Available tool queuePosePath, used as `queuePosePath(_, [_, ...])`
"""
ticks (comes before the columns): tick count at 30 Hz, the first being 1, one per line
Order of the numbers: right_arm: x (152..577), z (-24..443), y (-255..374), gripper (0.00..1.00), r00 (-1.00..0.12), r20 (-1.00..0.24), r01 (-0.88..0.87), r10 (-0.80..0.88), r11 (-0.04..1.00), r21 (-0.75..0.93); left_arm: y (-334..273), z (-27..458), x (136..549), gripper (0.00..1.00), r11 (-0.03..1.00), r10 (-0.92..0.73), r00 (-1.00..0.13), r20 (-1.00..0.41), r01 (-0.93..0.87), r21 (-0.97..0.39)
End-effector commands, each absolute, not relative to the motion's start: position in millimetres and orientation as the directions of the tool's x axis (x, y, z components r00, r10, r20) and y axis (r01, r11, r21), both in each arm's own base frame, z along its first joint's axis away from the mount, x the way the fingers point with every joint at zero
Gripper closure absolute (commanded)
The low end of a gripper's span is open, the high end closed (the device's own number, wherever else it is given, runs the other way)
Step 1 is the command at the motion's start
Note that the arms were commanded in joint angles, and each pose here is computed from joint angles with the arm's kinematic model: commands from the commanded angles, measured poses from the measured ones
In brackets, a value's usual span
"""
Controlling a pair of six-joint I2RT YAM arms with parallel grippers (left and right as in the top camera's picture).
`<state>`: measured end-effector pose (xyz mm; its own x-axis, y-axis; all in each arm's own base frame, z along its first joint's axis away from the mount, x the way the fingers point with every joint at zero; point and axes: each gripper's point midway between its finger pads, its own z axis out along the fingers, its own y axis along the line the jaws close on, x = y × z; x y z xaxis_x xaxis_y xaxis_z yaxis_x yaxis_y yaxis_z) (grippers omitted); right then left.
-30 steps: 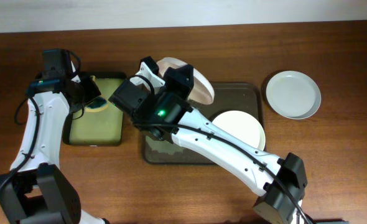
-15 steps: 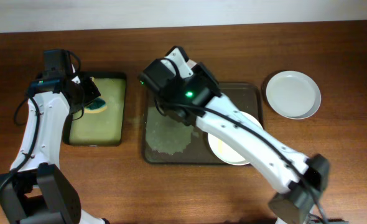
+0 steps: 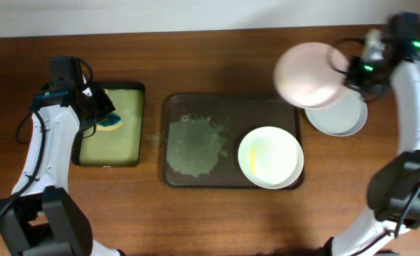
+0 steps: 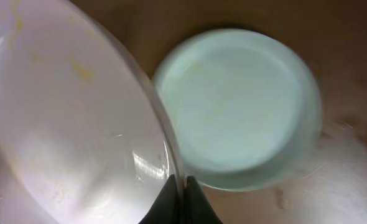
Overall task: Clean dirty plates on tray and stack at the side
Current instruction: 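Lift the pink plate with the right gripper and stack it on the green plate, then grip the white plate rim with the right gripper and drag it left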
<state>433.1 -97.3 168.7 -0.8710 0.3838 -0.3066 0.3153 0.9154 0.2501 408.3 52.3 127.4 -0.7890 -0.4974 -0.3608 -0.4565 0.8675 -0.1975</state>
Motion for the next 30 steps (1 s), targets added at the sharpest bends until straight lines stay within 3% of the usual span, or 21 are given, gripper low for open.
queuePosePath(1, [404,145,-136,0.96,-0.827,-0.234,0.426,0.511,0.842,0.331,55,134,407,1.0,0.876,-0.483,-0.788,-0.382,-0.443,-0.193])
queuePosePath(7, [395,82,-157,0.93,-0.79,-0.25,0.471,0.56,0.815,0.337,55,135,408,1.0,0.876,-0.482,-0.787,-0.385,-0.442,-0.194])
queuePosePath(18, [410,98,-150,0.84,-0.783,-0.31,0.424,0.538,0.828,0.367,55,134,407,1.0,0.876,-0.482,-0.788,-0.383,-0.442,-0.193])
queuePosePath(23, [415,142,-61,0.79,-0.85,-0.253,0.202,0.462,0.729,0.654,55,135,408,1.0,0.876,-0.482,-0.787,-0.385,-0.442,-0.194])
queuePosePath(25, [396,144,-2,0.76,-0.932,-0.192,0.093,0.309,0.712,0.696,55,135,408,1.0,0.876,-0.482,-0.787,-0.385,-0.442,-0.194])
queuePosePath(27, [372,129,24,0.71,-0.974,-0.117,0.081,0.193,0.784,0.615,55,135,408,1.0,0.876,-0.482,-0.787,-0.384,-0.442,-0.194])
queuePosePath(29, [335,93,18,0.63,-0.999,0.009,0.035,0.033,0.967,0.252,55,135,408,1.0,0.876,-0.482,-0.787,-0.384,-0.442,-0.194])
queuePosePath(30, [325,86,18,0.55,-0.999,0.046,-0.003,-0.011,0.986,0.168,55,135,408,1.0,0.876,-0.482,-0.787,-0.385,-0.442,-0.194])
